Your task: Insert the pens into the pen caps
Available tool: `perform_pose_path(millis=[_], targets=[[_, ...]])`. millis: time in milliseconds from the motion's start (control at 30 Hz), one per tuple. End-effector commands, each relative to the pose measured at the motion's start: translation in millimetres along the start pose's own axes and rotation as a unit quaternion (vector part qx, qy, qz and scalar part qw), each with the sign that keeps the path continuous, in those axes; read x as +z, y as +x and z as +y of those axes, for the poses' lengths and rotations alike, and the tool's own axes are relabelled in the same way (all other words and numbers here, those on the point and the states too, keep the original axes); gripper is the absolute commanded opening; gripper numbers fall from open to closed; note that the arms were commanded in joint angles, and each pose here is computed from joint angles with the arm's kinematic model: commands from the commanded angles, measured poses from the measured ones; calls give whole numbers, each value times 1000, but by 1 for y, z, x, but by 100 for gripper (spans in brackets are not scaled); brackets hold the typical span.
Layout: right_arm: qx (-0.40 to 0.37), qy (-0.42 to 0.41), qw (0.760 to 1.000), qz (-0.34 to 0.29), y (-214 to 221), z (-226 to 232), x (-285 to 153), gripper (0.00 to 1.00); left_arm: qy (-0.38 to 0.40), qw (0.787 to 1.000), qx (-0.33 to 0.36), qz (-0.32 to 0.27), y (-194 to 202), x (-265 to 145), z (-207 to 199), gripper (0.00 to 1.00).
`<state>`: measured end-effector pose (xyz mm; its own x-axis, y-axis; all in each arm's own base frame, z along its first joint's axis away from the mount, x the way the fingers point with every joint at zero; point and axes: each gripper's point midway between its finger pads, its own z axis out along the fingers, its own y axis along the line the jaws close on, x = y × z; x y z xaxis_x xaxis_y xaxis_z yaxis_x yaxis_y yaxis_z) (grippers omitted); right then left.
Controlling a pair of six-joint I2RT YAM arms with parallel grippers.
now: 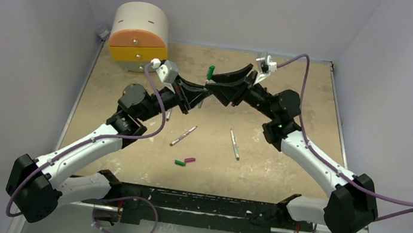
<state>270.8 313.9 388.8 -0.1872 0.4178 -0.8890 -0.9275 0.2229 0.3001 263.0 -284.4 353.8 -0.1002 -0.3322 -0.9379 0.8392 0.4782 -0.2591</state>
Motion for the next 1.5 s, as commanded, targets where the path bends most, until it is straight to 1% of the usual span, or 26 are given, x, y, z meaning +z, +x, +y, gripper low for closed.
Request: perform_pose_path(millis=[0, 33, 100, 367, 667, 700, 767, 800, 900, 1000, 1100, 1167, 1267, 1467], targets=[[-39, -12, 999, -28, -26, 11, 5, 52, 14, 999, 25, -35, -31, 3, -10, 0], [-38, -11, 999, -26, -24, 10, 6, 54, 15, 999, 25, -33, -30, 3, -10, 0], [-47, -18, 998, -38, -39, 15, 11, 55, 16, 999, 25, -32, -29, 3, -10, 0], [-56, -17, 997, -45, -51, 10, 24, 55, 17, 999, 26, -18, -21, 4, -9, 0], [-36, -14, 999, -28, -40, 2, 29, 46, 20, 999, 36, -25, -29, 2, -12, 0], [-36, -14, 999, -26, -39, 2, 29, 45, 20, 999, 37, -26, -30, 1, -12, 0], [-35, -15, 999, -26, -39, 2, 29, 37, 20, 999, 37, -26, -29, 1, -12, 0], [-35, -15, 999, -26, -39, 3, 29, 32, 20, 999, 37, -26, -29, 2, -12, 0], [-33, -16, 999, -25, -39, 3, 29, 13, 21, 999, 37, -24, -28, 3, -11, 0], [-31, -19, 999, -23, -38, 4, 28, 0, 21, 999, 40, -21, -25, 4, -10, 0], [-23, -23, 999, -17, -33, 5, 27, 0, 21, 999, 44, -20, -25, 4, -10, 0], [-17, -26, 999, -12, -28, 5, 26, 0, 16, 998, 48, -31, -31, 3, -9, 0], [-11, -24, 1000, 4, -19, 3, 24, 0, 10, 997, 58, -51, -45, 2, -10, 0], [4, -25, 999, 39, 4, 1, 17, 0, 0, 995, 70, -70, -65, 7, -9, 0]])
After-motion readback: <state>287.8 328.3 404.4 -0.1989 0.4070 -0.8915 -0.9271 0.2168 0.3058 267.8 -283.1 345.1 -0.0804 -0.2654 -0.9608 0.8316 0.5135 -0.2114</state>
